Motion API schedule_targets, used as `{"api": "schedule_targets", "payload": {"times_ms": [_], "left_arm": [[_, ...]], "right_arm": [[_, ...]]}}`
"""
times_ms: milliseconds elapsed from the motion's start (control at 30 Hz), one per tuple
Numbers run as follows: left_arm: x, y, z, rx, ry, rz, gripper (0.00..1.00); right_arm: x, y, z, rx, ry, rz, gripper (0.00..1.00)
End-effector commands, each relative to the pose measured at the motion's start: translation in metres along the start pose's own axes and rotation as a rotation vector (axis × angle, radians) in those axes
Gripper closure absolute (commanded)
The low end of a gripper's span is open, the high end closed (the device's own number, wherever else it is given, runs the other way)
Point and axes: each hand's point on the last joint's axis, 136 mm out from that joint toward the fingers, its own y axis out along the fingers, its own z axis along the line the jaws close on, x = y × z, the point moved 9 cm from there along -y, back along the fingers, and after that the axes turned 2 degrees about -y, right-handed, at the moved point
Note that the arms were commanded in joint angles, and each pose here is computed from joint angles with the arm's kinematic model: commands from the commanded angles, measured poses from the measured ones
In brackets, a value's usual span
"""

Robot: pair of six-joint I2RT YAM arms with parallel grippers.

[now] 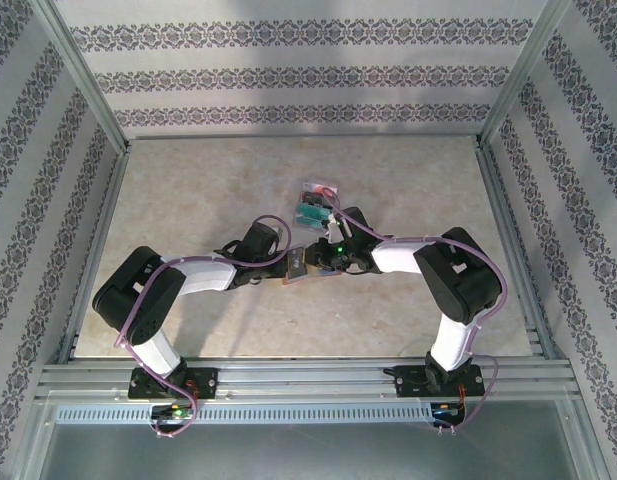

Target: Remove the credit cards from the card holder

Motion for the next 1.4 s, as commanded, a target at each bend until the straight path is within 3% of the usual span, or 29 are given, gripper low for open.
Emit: {"api": "schedule_targets", "payload": {"times_ms": [0, 467, 1133, 1367], "left_arm": [[-0.011, 0.004, 0.001, -0.004, 0.000, 0.064, 0.99], [-0.009, -0.002, 0.002, 0.022, 0.011, 0.053, 0.99], [0.001, -0.011, 0.005, 0.045, 0.028, 0.046, 1.00], [0.021, -0.036, -0.013, 0.004, 0.064, -0.026, 0.86]], "right_arm": [[0.001, -0.004, 0.025, 0.151, -0.068, 0.002, 0.83], [0.000, -0.006, 0.010, 0.109, -0.019, -0.014, 0.97], [-0.002, -0.022, -0.010, 0.011, 0.026, -0.057, 0.99], [-0.002, -0.021, -0.010, 0.014, 0.027, -0.057, 0.99]]}}
